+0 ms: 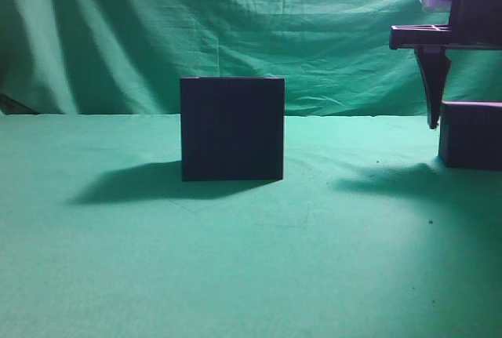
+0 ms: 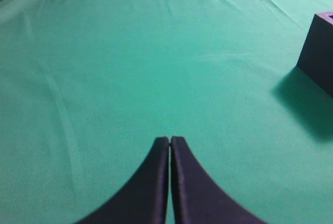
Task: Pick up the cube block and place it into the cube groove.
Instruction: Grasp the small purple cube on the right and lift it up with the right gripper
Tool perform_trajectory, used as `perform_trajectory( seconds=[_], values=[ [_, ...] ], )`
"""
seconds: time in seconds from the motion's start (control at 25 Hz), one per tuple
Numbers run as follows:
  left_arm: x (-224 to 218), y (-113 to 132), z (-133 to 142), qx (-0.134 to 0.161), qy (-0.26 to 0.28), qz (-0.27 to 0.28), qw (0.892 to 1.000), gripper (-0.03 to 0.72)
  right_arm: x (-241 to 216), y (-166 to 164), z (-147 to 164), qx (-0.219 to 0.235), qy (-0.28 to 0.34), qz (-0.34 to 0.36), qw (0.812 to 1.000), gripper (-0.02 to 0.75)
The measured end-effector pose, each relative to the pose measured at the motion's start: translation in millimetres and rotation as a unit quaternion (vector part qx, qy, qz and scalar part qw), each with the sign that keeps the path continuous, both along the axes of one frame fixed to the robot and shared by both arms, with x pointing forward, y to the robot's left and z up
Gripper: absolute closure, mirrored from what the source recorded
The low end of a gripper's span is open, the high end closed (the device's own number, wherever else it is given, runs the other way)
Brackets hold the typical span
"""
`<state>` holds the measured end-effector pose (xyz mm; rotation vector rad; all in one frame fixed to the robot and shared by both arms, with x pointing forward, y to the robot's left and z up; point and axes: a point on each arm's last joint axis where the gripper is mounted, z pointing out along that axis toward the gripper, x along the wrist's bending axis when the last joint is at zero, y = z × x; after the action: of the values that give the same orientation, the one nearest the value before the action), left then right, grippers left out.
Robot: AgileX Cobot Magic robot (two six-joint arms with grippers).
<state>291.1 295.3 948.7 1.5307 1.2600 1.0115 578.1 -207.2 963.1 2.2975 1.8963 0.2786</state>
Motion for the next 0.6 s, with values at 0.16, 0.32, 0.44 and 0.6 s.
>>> perform_trajectory(
  seconds=[0.16, 0.32, 0.44, 0.6],
  values=[
    [0, 0, 0, 0.000, 0.000, 0.000, 1.000, 0.688, 0, 0, 0, -0.002, 0.003, 0.000, 1.000, 0.303],
    [0, 0, 0, 0.000, 0.000, 0.000, 1.000, 0.688, 1, 0, 8, -0.007, 0.016, -0.002, 1.000, 0.303],
    [0, 0, 0, 0.000, 0.000, 0.000, 1.000, 0.688, 8, 2, 30, -0.015, 0.017, 0.024, 0.999, 0.303],
    [0, 0, 0, 0.000, 0.000, 0.000, 1.000, 0.688, 9, 23, 79, -0.024, 0.000, 0.090, 0.996, 0.303]
  ],
)
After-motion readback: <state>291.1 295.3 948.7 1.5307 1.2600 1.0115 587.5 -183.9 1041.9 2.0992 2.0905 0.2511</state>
